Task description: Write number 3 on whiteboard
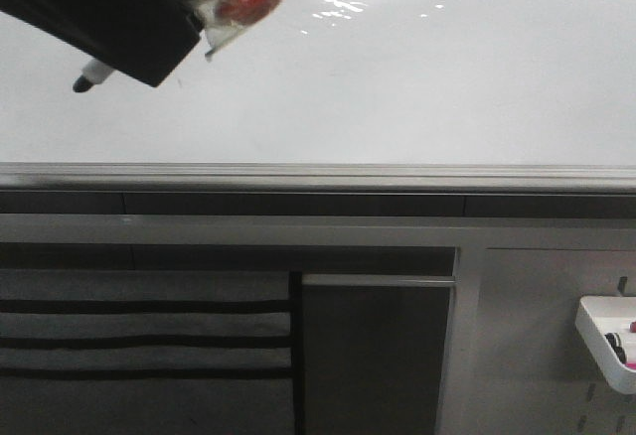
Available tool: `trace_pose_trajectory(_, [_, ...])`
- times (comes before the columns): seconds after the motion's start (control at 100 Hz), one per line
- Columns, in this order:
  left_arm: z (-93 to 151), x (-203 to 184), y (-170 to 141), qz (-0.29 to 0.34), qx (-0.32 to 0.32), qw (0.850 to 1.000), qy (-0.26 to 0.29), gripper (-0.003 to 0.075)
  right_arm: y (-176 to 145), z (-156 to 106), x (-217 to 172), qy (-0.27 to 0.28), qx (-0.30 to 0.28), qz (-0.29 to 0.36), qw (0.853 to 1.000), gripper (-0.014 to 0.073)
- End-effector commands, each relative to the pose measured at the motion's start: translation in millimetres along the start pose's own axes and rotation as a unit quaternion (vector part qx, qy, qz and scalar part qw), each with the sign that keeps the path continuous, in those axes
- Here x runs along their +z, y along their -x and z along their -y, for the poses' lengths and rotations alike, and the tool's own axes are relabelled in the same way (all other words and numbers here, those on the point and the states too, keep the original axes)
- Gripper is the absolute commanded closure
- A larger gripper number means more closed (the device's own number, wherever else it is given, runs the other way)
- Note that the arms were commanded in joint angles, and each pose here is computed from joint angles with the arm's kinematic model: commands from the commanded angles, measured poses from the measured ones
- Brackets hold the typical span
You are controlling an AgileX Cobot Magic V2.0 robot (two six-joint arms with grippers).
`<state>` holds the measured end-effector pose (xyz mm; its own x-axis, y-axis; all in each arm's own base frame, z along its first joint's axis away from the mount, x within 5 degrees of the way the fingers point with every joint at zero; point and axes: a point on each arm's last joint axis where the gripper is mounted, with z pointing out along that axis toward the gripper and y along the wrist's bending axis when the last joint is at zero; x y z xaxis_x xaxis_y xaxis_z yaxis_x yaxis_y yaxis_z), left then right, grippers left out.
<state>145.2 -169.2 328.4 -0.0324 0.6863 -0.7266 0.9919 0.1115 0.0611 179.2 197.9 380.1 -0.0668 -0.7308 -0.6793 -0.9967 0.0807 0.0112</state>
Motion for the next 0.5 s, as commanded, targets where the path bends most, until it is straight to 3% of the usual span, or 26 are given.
trace_pose_trajectory(0.0, [-0.1, -9.4, 14.4, 0.040, 0.002, 0.999, 0.017, 0.0738, 11.5, -5.2, -14.7, -0.013, -0.015, 0.038, 0.999, 0.0523])
trace_pose_trajectory(0.35, [-0.6, -9.5, 14.6, 0.042, 0.002, 0.999, 0.020, 0.0729, 9.1, -3.1, -14.6, -0.024, -0.022, 0.025, 0.999, 0.0583])
trace_pose_trajectory(0.49, [-0.7, -9.5, 14.9, 0.043, 0.001, 0.999, 0.021, 0.0583, 8.9, -3.0, -14.6, -0.025, -0.023, 0.024, 0.999, 0.0583])
